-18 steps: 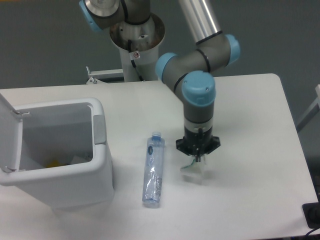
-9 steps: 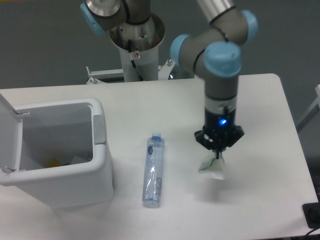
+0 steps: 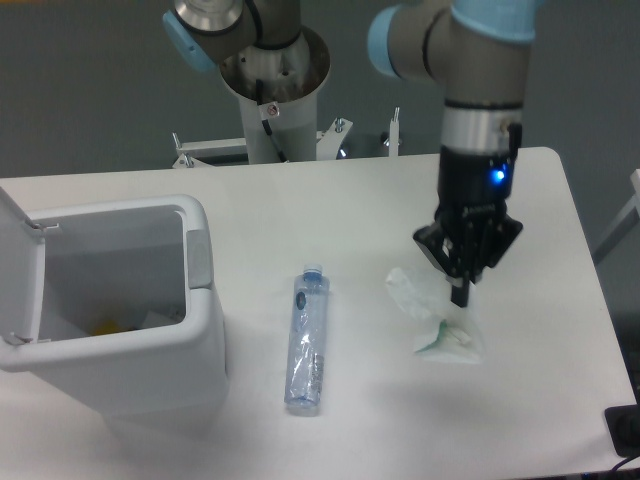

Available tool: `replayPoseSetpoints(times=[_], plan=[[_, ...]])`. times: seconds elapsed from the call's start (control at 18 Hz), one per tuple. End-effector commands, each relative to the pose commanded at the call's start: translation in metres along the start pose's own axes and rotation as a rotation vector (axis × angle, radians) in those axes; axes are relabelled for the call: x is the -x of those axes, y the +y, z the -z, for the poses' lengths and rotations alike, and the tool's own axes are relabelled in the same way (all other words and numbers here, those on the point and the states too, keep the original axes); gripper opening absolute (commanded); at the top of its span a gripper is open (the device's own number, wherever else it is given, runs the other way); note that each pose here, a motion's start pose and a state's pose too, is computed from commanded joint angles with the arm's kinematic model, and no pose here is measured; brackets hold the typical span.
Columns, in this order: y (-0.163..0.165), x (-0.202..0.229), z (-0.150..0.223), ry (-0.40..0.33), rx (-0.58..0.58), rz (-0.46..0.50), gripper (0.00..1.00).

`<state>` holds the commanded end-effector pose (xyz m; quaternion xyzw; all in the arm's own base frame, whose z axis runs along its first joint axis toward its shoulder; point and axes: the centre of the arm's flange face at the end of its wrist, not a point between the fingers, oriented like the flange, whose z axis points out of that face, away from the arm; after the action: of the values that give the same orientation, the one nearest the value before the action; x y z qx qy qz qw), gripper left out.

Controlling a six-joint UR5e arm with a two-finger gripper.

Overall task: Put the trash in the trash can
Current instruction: 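Carry the wrapper over the white trash bin, then open the gripper to drop the wrapper into the bin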

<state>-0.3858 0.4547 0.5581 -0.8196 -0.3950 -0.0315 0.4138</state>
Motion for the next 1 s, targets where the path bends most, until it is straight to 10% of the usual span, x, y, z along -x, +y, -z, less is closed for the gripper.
replayPoseSetpoints(times=[0.72,0.94,1.0], plan=[[0.134,-0.225,0.022,0.284,0.145,-0.274,0.00],[0.141,-0.235,0.022,0.303,0.139,-0.356,1.00],[0.137,-0.238,0.029,0.307,0.128,-0.354,1.00]])
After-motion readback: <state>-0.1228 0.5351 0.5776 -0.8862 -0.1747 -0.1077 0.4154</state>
